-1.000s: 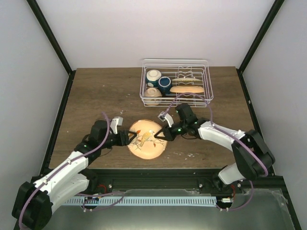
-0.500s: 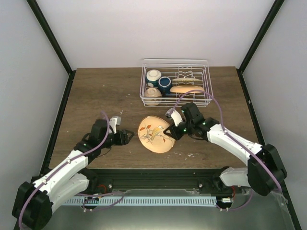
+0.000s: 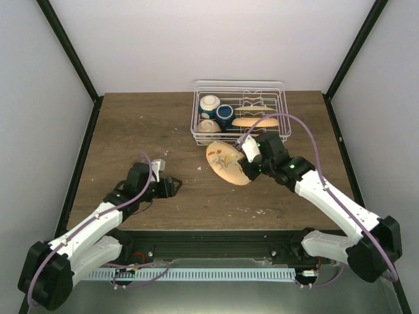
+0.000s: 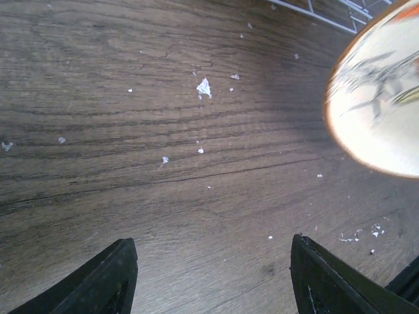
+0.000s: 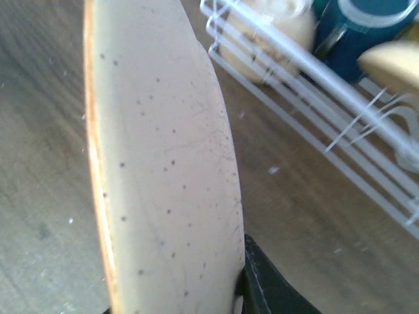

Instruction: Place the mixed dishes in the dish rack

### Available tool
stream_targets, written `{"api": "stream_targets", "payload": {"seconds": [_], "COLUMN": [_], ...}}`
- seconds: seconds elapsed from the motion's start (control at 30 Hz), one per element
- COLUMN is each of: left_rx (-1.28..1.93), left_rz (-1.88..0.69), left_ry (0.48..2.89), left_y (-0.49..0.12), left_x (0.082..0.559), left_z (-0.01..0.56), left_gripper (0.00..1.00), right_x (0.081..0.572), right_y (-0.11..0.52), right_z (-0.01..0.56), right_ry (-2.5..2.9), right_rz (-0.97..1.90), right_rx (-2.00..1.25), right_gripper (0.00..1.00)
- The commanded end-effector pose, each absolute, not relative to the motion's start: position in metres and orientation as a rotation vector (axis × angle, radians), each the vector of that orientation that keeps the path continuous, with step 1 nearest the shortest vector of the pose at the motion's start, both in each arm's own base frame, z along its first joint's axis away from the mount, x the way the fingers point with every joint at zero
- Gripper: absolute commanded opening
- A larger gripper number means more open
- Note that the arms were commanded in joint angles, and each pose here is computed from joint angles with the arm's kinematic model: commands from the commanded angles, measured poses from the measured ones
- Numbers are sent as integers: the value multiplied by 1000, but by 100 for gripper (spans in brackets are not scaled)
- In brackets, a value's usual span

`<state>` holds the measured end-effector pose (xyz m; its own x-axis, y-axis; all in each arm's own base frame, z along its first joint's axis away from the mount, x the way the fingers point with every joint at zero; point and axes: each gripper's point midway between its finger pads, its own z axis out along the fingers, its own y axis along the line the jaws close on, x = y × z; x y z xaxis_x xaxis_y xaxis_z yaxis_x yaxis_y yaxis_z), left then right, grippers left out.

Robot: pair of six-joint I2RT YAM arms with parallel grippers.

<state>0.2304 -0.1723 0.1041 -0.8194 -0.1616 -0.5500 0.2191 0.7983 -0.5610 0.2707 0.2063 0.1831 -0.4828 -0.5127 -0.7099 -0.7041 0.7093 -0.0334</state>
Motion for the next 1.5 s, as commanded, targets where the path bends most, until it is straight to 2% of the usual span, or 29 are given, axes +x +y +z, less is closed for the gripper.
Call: {"api": "stream_targets", "payload": {"seconds": [0.0,0.33,0.63,1.47], "left_rx": [59,69,74,82], "left_rz": [-856,-860,-870,-855], "left_ry": [2364,2380,2387,2397], "left_y": [-176,-178,-181,-181], "left_x": [236,237,239,240], "left_z": [108,100,97,94], "left_gripper": [66,66,66,66], "right_x": [295,297,305,338], "right_y": [210,186,152,118], "right_z": [292,337,358,318], "right_ry": [1802,1546,1445,1463], "right_rz": [217,-159,-465,-939], "right_rx": [-918,-1106,-1066,-1066], "right_gripper": [1,1,1,1]}}
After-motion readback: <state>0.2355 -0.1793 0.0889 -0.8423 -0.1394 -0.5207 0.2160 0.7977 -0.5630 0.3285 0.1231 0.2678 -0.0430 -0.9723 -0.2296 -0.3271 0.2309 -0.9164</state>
